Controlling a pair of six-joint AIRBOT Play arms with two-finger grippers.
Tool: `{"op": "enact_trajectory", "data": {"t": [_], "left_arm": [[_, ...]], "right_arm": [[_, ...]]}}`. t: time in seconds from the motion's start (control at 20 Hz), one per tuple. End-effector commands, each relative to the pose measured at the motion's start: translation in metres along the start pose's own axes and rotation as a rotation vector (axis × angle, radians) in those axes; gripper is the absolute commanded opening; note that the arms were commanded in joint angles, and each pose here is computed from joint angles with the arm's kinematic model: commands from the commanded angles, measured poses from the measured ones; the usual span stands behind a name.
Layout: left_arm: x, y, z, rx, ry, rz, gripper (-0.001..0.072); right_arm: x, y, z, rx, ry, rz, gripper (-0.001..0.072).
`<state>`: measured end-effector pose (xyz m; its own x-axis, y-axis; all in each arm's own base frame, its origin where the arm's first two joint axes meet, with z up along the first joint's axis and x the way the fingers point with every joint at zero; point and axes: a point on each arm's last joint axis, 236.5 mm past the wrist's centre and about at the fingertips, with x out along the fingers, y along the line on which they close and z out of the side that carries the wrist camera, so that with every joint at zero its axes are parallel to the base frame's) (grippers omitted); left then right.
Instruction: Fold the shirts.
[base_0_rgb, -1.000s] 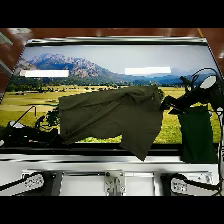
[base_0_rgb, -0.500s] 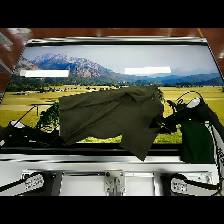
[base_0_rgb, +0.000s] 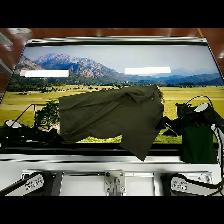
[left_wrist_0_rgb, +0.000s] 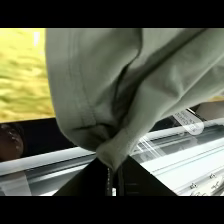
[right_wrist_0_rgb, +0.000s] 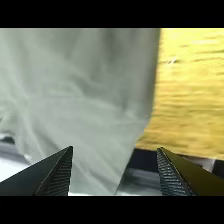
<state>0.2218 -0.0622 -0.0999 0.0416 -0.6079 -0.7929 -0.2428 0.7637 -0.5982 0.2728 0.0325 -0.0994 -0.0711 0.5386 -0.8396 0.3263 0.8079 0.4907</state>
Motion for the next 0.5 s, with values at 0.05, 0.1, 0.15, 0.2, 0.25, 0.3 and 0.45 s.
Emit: {"op": "enact_trajectory", "data": {"t": [0.05,0.1,0.15,0.2,0.25,0.3,0.45], "left_arm": [[-0.001,-0.007,-0.005,0.002,0.017,-0.024,0.0038],[-0.002,-0.009,-0.005,0.0,0.02,-0.033,0.0038],[-0.002,-0.01,-0.005,-0.002,0.018,-0.039,0.0039],[-0.002,-0.011,-0.004,-0.003,0.016,-0.041,0.0039],[-0.002,-0.011,-0.004,-0.001,0.015,-0.042,0.0039],[-0.002,-0.011,-0.004,0.0,0.015,-0.042,0.0039],[-0.012,-0.016,0.009,0.047,-0.032,-0.031,0.0036]], "right_arm": [[0.003,-0.008,0.024,-0.002,-0.094,-0.045,0.0637],[0.01,-0.006,0.026,0.0,-0.091,-0.047,0.0637],[0.018,-0.005,0.025,0.006,-0.072,-0.04,0.0637],[0.027,-0.003,0.023,0.013,-0.045,-0.03,0.0637],[0.036,-0.002,0.021,0.012,-0.021,-0.031,0.0583],[0.041,-0.002,0.021,0.007,-0.014,-0.038,0.0429],[0.036,0.016,0.03,-0.016,-0.053,0.005,0.006]]}}
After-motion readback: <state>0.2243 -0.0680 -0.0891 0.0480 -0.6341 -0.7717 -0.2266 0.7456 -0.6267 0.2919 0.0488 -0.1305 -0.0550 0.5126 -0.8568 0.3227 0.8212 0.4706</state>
